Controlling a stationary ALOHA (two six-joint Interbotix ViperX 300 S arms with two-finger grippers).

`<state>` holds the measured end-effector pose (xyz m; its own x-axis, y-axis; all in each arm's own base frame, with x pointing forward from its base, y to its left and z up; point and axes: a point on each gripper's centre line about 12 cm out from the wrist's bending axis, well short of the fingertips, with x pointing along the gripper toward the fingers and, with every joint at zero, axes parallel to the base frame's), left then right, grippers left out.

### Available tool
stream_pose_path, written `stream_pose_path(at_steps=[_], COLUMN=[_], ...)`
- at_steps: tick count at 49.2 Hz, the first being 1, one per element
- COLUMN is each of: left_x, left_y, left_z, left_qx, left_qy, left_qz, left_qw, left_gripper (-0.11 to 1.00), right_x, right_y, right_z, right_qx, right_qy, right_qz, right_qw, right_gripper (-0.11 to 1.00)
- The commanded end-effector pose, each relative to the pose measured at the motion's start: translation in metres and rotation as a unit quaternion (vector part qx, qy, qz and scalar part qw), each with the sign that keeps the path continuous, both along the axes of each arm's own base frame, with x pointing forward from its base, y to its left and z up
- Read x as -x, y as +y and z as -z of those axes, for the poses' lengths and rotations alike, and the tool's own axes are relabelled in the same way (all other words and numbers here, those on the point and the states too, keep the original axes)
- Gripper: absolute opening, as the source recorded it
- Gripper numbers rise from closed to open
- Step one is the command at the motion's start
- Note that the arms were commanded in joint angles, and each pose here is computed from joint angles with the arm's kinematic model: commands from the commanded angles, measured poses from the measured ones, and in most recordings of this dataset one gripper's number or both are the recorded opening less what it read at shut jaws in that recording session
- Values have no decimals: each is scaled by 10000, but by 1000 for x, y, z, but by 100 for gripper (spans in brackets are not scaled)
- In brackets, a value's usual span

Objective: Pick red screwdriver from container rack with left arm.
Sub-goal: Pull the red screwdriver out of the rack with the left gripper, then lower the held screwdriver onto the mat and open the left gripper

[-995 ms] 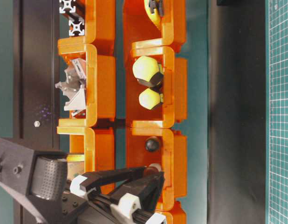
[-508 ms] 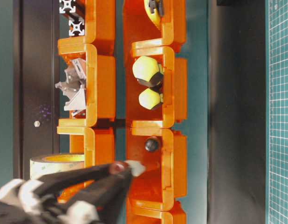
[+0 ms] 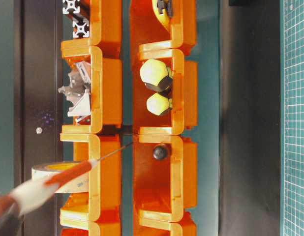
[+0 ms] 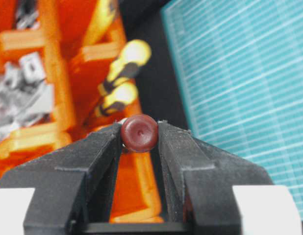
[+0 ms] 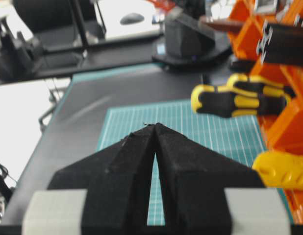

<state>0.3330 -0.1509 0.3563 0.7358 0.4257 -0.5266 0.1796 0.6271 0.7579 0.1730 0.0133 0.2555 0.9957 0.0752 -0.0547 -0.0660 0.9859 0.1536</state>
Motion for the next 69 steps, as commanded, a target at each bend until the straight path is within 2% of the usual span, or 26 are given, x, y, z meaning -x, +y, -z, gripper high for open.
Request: stream_pose_path(at_steps=[1,8,18,22,30,39,48,56,62,69], left_x=[9,9,-4,-8,-23,-47,-62,-66,-69,-73], left_y=[-25,-51,-51,-48,-33,-12,11,21,27,27], left_z=[-14,5,53,72,107,128,150,162,163,161], left_qx=[114,-131,-531,-593,-513,-208,-164,-33,34,-58], left_qy=[-162,73,534,670,839,827,976,1001,961,969], left_qz=[331,532,584,697,899,1133,1233,1440,1463,1553], left_qw=[9993,9985,9955,9935,9911,9899,9874,9845,9846,9831], left_gripper=[26,26,26,26,26,26,26,26,26,26], right_x=[-1,0,1,1,-1,0,0,0,0,0], right_y=[0,-1,-1,-1,-1,-1,-1,-1,-1,-1], right_z=[-17,-13,-6,-10,-30,-38,-35,-35,-35,-36], right_qx=[-28,-64,-606,-823,-950,-962,-954,-946,-953,-954], right_qy=[-152,89,435,397,145,93,207,207,214,207], right_qz=[6,23,78,95,87,77,80,80,96,88], right_qw=[9999,9999,9972,9958,9953,9953,9952,9953,9952,9952], right_gripper=[0,0,0,0,0,0,0,0,0,0])
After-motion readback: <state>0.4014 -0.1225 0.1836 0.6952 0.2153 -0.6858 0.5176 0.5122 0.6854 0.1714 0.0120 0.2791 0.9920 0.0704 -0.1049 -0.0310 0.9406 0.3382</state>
